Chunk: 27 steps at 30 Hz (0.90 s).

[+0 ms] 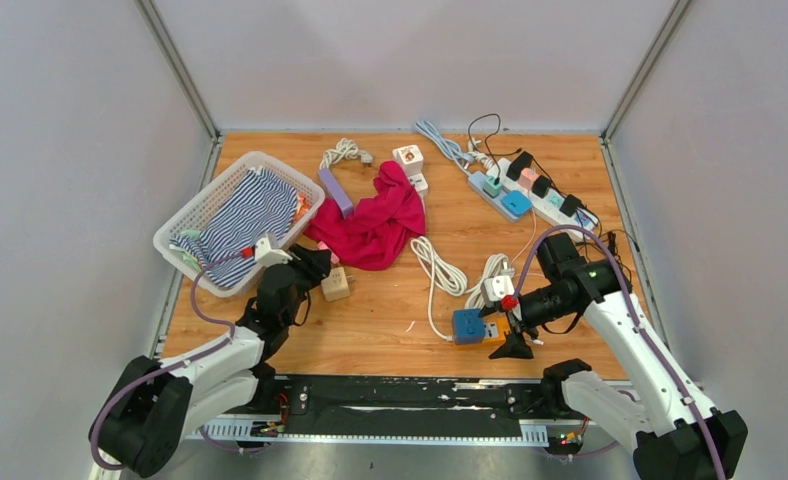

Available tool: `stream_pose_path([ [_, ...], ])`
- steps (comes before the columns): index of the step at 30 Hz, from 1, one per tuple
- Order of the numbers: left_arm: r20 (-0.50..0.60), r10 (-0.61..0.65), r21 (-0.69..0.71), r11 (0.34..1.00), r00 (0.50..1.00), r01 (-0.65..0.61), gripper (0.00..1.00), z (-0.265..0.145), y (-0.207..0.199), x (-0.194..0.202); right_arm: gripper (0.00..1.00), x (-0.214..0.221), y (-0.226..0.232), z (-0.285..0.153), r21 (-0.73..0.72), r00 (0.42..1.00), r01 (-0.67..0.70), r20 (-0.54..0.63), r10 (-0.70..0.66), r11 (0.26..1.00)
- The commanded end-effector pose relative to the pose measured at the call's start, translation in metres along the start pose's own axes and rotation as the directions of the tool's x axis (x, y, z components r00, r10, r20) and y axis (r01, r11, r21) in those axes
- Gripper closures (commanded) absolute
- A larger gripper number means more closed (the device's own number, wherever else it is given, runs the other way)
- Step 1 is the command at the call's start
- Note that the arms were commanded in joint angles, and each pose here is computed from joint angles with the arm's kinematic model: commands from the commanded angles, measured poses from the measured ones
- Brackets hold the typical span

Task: Pull the plug off the socket
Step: Place the plug at the center of the board, then remove the plug from the socket.

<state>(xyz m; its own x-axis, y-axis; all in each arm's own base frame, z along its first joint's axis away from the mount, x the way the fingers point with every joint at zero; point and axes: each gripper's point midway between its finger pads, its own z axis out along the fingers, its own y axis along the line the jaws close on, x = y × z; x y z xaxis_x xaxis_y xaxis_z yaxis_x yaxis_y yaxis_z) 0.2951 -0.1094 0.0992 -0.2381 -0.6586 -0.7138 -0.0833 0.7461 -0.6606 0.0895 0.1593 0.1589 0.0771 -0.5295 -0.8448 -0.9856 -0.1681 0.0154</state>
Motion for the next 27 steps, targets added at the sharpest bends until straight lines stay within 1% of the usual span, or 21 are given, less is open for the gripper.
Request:
stream_pose_path([
  [1, 0.073, 0.003, -0.014, 1.000, 0.997, -0.002, 0.45, 0.002, -0.002, -0.019, 0.15, 0.005, 0.002, -0.001, 0.011, 0.999, -0.039, -0.002, 0.039, 0.999],
  [2, 0.078, 0.008, -0.003, 1.000, 0.997, -0.007, 0.42, 0.000, -0.005, -0.021, 0.15, 0.005, 0.001, -0.001, 0.012, 0.999, -0.041, -0.002, 0.041, 0.999],
  [6, 0.087, 0.025, 0.055, 0.998, 0.996, -0.030, 0.39, -0.007, -0.014, -0.026, 0.15, 0.006, 0.002, -0.001, 0.012, 0.999, -0.041, -0.002, 0.041, 0.999],
  [9, 0.087, 0.036, 0.122, 0.991, 0.996, -0.046, 0.36, -0.015, -0.025, -0.028, 0.15, 0.005, 0.001, -0.001, 0.015, 0.999, -0.038, -0.001, 0.038, 0.999],
  [12, 0.083, 0.066, 0.223, 0.971, 0.994, -0.083, 0.24, -0.027, -0.040, -0.028, 0.15, 0.005, 0.001, -0.001, 0.016, 0.999, -0.036, -0.001, 0.036, 0.999],
  [14, 0.076, 0.095, 0.307, 0.945, 0.993, -0.114, 0.12, -0.036, -0.054, -0.026, 0.15, 0.005, 0.002, -0.001, 0.016, 0.999, -0.034, -0.001, 0.034, 0.999],
  [15, 0.069, 0.115, 0.354, 0.926, 0.991, -0.132, 0.04, -0.041, -0.062, -0.024, 0.15, 0.005, 0.002, -0.001, 0.017, 0.999, -0.033, -0.001, 0.033, 0.999],
  [16, 0.062, 0.134, 0.398, 0.905, 0.989, -0.148, 0.01, -0.046, -0.069, -0.022, 0.15, 0.005, 0.001, -0.002, 0.019, 1.000, -0.031, 0.000, 0.031, 0.999],
  [18, 0.041, 0.168, 0.486, 0.858, 0.985, -0.166, 0.00, -0.057, -0.084, -0.016, 0.15, 0.005, 0.002, -0.002, 0.021, 1.000, -0.030, -0.001, 0.030, 0.999],
  [23, -0.010, 0.263, 0.646, 0.738, 0.965, -0.194, 0.00, -0.077, -0.113, -0.002, 0.15, 0.005, 0.001, -0.002, 0.026, 1.000, -0.028, -0.001, 0.028, 0.999],
  [27, -0.038, 0.318, 0.780, 0.602, 0.947, -0.171, 0.00, -0.096, -0.140, 0.011, 0.15, 0.006, -0.001, -0.003, 0.036, 1.000, -0.030, -0.006, 0.030, 0.999],
])
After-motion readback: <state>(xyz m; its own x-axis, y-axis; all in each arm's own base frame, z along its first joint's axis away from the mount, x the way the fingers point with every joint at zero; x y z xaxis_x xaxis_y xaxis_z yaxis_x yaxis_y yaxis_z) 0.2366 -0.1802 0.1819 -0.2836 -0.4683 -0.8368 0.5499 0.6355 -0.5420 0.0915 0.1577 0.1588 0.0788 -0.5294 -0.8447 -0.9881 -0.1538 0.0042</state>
